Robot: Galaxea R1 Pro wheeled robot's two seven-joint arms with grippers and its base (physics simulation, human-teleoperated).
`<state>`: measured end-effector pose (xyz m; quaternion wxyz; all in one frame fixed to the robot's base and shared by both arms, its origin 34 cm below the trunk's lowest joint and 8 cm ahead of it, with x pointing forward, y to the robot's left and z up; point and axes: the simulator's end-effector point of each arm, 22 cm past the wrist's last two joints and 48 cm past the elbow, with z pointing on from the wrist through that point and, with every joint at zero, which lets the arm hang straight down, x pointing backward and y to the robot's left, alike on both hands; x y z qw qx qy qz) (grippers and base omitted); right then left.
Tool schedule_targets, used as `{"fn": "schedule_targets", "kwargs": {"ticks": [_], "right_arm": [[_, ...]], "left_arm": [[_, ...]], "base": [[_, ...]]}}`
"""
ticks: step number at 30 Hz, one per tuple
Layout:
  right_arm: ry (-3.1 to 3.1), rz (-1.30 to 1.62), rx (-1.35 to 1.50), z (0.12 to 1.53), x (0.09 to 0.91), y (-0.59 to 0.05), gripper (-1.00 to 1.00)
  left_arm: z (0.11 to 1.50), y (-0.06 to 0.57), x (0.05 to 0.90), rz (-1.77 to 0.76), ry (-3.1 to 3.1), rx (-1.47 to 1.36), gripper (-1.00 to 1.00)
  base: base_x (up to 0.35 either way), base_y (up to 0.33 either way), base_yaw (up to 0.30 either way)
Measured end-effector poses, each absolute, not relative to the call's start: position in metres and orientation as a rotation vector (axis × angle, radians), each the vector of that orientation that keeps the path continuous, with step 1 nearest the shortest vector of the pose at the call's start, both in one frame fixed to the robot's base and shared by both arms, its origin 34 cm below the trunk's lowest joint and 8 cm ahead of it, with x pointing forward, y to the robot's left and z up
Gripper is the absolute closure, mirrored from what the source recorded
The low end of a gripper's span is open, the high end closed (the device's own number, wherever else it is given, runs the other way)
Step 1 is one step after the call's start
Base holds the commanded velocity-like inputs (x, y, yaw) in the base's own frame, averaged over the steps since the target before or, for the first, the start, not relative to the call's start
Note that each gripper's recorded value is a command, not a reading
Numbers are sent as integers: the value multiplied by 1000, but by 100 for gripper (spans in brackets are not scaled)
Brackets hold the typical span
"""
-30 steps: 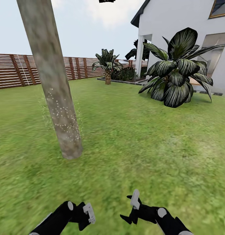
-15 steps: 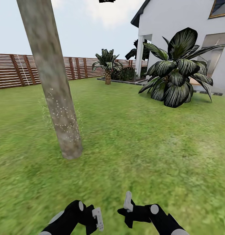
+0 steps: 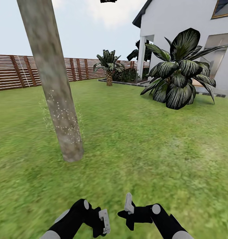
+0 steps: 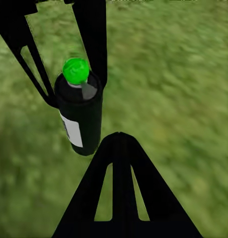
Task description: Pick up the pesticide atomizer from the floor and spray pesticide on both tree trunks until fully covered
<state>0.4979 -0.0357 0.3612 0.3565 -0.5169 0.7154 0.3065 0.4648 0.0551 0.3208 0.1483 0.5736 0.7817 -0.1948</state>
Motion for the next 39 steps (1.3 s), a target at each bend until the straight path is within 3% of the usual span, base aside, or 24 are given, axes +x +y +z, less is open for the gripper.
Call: {"fn": "schedule_targets", "kwargs": {"ticks": [31, 39], "right_arm": [[1820, 820, -1328, 369, 496, -14, 100], [1818, 821, -1328, 369, 496, -14, 100]], "left_arm": [[339, 19, 471, -650, 2206, 1576, 100], [323, 62, 472, -587, 2266, 1585, 100]], "base": [[0, 0, 0], [0, 0, 0]]}}
